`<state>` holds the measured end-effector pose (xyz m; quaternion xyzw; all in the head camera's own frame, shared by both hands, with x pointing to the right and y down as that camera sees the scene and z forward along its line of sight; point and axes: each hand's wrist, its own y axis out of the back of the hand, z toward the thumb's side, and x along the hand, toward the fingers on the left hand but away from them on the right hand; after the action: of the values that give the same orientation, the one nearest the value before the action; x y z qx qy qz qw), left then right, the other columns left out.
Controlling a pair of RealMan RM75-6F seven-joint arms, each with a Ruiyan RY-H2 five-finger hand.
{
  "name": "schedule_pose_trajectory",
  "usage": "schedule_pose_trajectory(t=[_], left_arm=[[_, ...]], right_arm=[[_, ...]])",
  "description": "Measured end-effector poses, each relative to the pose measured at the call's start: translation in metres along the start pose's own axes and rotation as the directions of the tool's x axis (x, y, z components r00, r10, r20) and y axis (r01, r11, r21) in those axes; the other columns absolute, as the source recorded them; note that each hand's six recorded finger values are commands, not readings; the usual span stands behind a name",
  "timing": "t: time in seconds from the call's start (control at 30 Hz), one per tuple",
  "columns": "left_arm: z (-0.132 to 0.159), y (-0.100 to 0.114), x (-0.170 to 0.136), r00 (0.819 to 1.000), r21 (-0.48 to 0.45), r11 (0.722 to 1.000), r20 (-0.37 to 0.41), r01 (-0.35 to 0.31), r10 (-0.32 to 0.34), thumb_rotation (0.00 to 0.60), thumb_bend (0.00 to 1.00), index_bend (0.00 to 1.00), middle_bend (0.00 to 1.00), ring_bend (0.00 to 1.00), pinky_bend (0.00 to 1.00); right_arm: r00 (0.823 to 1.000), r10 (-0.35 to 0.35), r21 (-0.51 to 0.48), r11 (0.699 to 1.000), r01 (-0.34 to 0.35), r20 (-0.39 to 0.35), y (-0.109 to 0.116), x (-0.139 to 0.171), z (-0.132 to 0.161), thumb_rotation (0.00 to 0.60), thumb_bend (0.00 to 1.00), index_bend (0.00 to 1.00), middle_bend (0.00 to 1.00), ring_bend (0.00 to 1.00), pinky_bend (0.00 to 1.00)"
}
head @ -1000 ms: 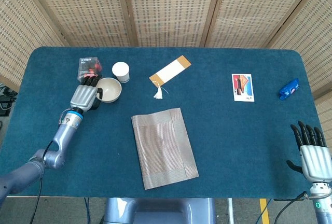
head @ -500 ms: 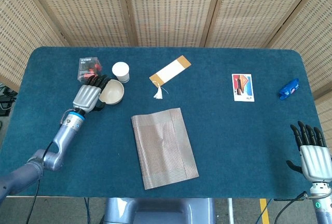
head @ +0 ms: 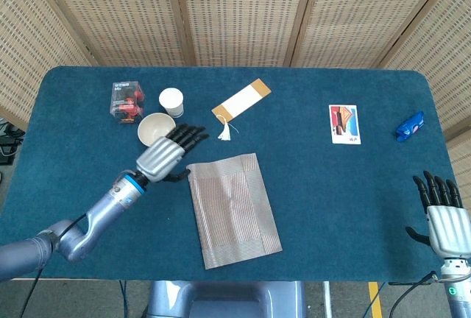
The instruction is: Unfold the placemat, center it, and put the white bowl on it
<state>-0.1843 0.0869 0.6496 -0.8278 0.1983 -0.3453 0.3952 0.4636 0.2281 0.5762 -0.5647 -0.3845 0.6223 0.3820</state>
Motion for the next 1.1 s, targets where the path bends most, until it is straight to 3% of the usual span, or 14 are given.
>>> schedule_pose_trajectory(t=[0.13, 0.27, 0.47, 0.83, 1.1], left_arm=[[0.038, -0.016, 0.012, 0.991, 0.107, 0.99, 0.089, 0.094, -0.103, 0.6, 0.37, 0.1, 0.0, 0.0, 0.0], [0.08, -0.044, 0.03, 0.967, 0.204, 0.965, 0.157, 0.165, -0.199, 0.6, 0.37, 0.12, 0.0, 0.0, 0.0], [0.126, -0.084, 0.055, 0.936, 0.256, 0.938, 0.2, 0.234, -0.289, 0.6, 0.37, 0.16, 0.0, 0.0, 0.0], [0.147, -0.118, 0.088, 0.924, 0.284, 0.915, 0.168, 0.288, -0.343, 0.6, 0.37, 0.18, 0.0, 0.0, 0.0], [0.16, -0.122, 0.097, 0.923, 0.303, 0.911, 0.176, 0.281, -0.343, 0.6, 0.37, 0.3, 0.0, 0.0, 0.0]], right_arm=[[1.0, 0.001, -0.007, 1.0, -0.001, 0.011, 0.001, -0.001, -0.004, 0.6, 0.0, 0.07, 0.0, 0.0, 0.0], [1.0, 0.002, -0.018, 1.0, -0.002, 0.023, 0.002, -0.002, -0.009, 0.6, 0.0, 0.07, 0.0, 0.0, 0.0], [0.999, 0.01, -0.033, 0.999, -0.008, 0.041, 0.002, -0.004, -0.016, 0.6, 0.0, 0.07, 0.0, 0.0, 0.0], [0.997, 0.018, -0.046, 0.999, -0.015, 0.071, 0.001, -0.008, -0.027, 0.6, 0.0, 0.07, 0.0, 0.0, 0.0], [0.996, 0.022, -0.051, 0.999, -0.018, 0.084, 0.0, -0.009, -0.032, 0.6, 0.0, 0.07, 0.0, 0.0, 0.0]])
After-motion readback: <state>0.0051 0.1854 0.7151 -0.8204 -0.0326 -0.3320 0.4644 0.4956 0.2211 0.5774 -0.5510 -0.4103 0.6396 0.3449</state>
